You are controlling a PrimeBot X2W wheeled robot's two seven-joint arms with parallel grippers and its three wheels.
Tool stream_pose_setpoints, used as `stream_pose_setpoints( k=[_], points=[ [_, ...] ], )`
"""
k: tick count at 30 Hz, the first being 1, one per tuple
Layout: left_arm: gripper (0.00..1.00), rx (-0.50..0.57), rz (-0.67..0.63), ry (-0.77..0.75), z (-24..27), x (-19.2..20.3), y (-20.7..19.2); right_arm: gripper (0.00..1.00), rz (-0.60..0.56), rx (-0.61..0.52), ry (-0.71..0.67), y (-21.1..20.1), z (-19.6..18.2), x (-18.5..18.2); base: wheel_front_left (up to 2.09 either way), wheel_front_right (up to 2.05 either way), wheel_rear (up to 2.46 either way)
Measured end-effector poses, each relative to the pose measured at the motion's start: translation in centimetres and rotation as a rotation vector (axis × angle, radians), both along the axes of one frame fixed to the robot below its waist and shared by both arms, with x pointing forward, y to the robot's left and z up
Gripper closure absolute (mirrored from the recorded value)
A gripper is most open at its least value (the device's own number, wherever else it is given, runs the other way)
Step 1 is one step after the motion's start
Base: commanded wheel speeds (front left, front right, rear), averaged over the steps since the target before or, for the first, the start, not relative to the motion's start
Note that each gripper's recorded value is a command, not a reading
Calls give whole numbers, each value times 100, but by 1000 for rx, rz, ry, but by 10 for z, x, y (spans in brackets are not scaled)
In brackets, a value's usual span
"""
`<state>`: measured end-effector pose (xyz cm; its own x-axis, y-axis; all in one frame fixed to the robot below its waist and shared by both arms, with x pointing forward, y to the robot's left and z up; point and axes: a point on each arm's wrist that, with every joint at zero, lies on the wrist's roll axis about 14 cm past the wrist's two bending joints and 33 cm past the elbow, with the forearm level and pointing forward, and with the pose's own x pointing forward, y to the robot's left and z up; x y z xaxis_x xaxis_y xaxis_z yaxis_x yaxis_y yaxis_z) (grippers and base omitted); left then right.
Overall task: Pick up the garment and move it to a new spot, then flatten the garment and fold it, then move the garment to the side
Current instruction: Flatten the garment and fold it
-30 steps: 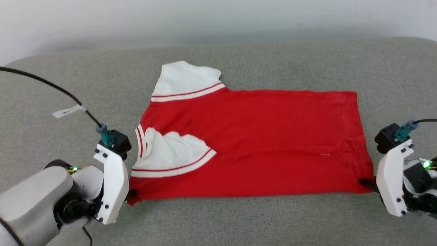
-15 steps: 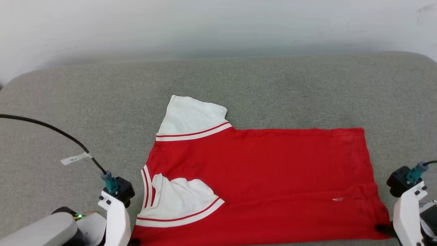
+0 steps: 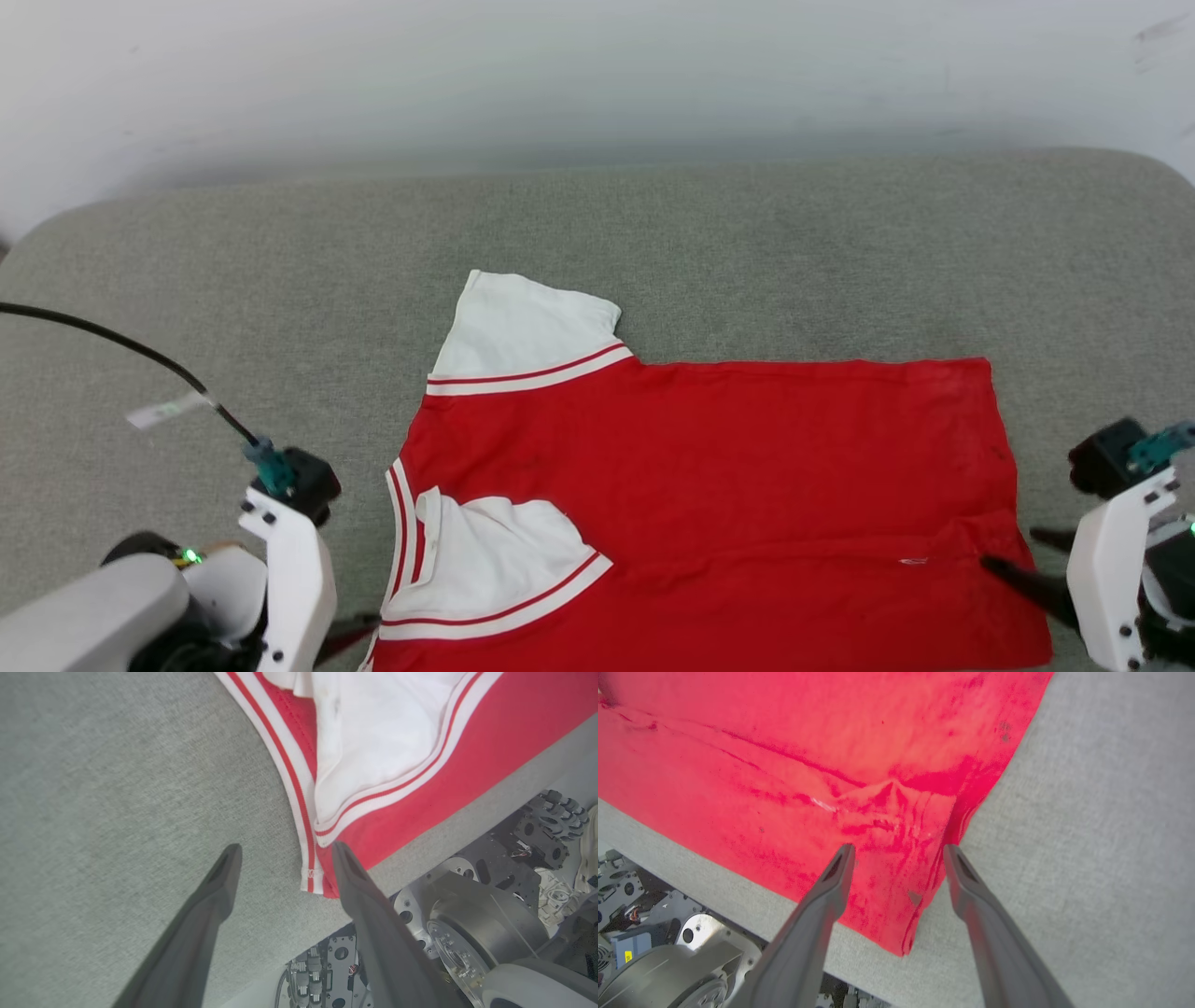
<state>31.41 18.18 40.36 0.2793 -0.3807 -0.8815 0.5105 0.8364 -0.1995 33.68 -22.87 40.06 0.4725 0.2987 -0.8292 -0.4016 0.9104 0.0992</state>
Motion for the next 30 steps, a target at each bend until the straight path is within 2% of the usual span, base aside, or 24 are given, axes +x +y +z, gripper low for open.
stream_pose_setpoints(
  k=[4,11,18,24,30],
  points=[
    [0,-14,25,-142,31,30,3,0,-11,36,-218,2,36,28,0,0,0],
    [0,-20,51,-475,85,98,0,0,-72,132,-640,7,105,74,0,0,0],
    [0,-23,37,-575,109,146,-14,0,-141,173,-960,4,143,85,0,0,0],
    [0,-65,54,-600,123,191,-28,0,-207,146,-1107,2,144,76,0,0,0],
    [0,-50,53,-544,117,230,-35,0,-261,127,-1148,10,135,68,0,0,0]
  ],
)
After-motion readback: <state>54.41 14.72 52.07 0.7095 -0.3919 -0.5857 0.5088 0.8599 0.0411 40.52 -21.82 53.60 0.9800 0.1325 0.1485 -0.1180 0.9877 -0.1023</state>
